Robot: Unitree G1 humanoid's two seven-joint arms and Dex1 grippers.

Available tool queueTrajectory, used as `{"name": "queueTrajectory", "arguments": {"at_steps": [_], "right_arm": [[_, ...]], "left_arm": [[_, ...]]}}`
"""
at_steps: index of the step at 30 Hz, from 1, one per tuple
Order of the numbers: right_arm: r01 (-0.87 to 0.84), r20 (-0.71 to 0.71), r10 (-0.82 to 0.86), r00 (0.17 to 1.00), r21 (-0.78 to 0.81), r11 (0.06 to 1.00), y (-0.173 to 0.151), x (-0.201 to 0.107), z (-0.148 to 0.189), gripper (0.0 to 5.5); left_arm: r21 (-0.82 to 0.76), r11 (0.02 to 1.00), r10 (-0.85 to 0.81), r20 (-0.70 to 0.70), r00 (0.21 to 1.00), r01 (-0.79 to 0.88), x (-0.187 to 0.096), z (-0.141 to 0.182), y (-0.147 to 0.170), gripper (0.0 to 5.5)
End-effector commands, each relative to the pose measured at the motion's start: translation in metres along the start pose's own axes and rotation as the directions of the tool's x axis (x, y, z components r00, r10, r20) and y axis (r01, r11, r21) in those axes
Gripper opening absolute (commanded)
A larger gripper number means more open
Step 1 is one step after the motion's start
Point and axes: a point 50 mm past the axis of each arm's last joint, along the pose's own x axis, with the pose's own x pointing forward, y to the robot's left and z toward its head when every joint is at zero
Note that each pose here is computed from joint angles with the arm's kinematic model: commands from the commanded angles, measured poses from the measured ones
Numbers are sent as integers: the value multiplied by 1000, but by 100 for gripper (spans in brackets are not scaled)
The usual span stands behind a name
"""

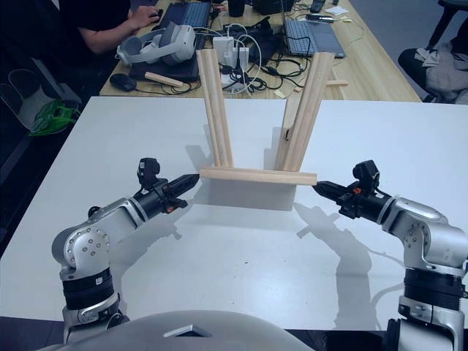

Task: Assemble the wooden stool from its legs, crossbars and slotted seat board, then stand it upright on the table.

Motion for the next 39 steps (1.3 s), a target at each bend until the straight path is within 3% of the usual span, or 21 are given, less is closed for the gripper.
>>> {"name": "queueTrajectory", "arguments": {"at_steps": [1,29,39], "right_arm": [[-327,107,327,939,-18,945,39,34,15,0],[-257,139,253,957,10,966,29,30,9,0],[-29,138,22,990,52,998,-11,-8,-7,0]], "left_arm": [[-64,936,-348,-14,938,346,24,-2,-52,3],[-40,974,-222,-16,975,221,21,1,-34,3],[113,994,-5,-13,1000,7,1,11,-1,3]]}}
